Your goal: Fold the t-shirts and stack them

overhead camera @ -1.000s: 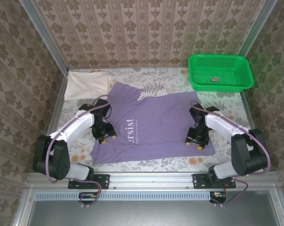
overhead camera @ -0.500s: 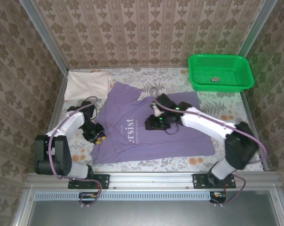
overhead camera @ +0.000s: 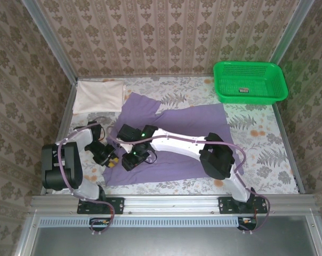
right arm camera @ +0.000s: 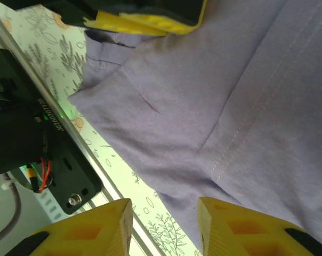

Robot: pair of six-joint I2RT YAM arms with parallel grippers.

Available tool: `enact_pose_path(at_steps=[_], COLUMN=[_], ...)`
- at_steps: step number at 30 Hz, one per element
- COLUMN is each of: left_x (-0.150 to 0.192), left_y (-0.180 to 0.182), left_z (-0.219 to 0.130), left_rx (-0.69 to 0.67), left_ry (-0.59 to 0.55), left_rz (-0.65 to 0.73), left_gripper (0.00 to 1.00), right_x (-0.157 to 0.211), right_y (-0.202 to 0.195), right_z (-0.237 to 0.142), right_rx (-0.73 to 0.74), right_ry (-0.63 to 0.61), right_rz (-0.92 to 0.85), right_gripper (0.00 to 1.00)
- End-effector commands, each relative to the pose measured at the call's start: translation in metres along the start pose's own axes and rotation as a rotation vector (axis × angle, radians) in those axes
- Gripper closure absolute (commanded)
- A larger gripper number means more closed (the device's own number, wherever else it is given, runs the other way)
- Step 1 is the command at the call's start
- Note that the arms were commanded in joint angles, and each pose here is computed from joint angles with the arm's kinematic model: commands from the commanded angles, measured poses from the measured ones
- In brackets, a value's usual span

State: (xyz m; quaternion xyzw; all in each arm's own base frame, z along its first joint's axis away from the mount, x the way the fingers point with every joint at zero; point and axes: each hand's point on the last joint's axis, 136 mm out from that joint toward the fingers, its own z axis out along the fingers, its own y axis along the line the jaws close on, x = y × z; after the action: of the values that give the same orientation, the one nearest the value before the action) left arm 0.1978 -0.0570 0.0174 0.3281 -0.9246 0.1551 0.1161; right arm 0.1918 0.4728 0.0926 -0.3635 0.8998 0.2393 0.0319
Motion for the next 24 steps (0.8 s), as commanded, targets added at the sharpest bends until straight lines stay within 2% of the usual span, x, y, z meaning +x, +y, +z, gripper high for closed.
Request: enact_pose_path(at_steps=[1,7,17,24], left_x=[-0.002,-0.005,-0.006,-0.007], left_y=[-0.002,-0.002,0.000,0.000], left_z=[0.003,0.002,0.002,0.002], left_rx=[0.037,0.045,0.056,0.053], left_ry=[0.022,0.024,0.035,0.033], left_rz=[0.020,0.028,0.020,0.022], left_gripper=[0.81,0.80,0.79,0.79], right_x=[0.010,0.012,0.021,0.022], right_y=[-0.002,-0.011,-0.031,-0.040], right_z=[0.012,0.038,0.055,0.059], right_rx=[0.032,0.104,0.190,0.219], right_ry=[0.084,0.152,0.215,0.228], right_rz=[-0.016,-0.009,0.016,0.022], right_gripper=[0.60,0.58,0.58,0.69])
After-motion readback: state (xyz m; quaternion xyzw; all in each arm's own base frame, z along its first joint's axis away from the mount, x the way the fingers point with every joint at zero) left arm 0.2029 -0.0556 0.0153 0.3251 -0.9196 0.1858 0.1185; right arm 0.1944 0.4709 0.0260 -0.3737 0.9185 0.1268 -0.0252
